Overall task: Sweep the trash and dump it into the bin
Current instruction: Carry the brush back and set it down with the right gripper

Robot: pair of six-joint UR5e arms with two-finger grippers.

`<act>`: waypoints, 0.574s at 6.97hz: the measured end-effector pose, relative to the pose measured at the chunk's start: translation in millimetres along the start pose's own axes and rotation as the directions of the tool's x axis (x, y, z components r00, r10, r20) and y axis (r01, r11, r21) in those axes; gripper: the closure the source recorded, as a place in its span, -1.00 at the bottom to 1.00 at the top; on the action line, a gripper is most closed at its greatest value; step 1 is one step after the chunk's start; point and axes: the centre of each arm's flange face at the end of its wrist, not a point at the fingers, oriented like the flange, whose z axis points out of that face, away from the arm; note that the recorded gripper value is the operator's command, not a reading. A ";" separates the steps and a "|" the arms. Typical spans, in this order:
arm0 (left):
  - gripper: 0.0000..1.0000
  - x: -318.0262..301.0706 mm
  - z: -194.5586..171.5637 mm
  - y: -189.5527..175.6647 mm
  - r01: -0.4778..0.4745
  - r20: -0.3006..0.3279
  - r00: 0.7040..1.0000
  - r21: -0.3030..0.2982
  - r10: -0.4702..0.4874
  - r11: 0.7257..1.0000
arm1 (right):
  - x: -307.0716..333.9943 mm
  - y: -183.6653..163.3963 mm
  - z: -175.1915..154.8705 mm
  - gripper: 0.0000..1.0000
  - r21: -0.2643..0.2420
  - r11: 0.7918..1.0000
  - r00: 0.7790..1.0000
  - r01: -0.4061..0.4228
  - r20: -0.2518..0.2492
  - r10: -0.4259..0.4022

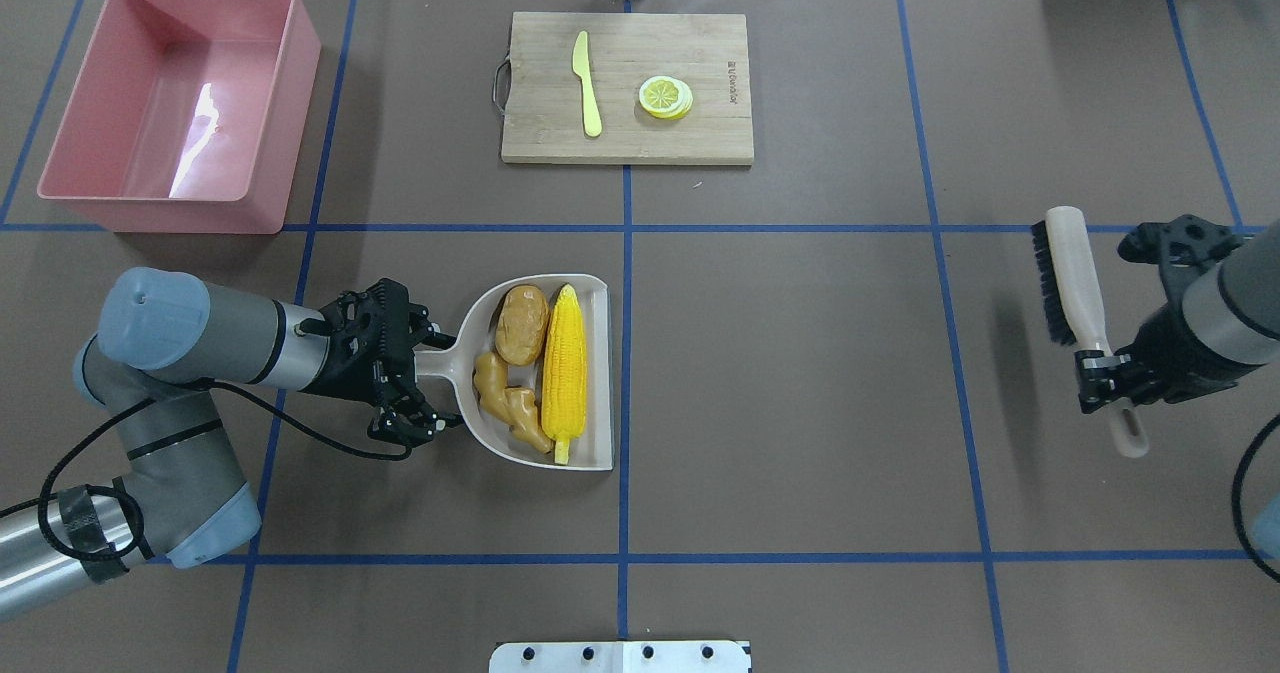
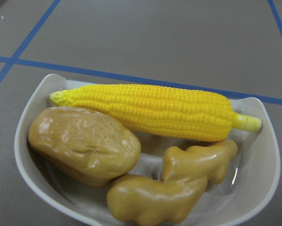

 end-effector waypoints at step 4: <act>0.89 -0.4 -1.0 -3.0 -0.008 0.016 1.000 0.003 0.008 1.000 | 113.1 9.3 53.1 1.00 0.027 0.999 0.997 0.024 0.068 -0.026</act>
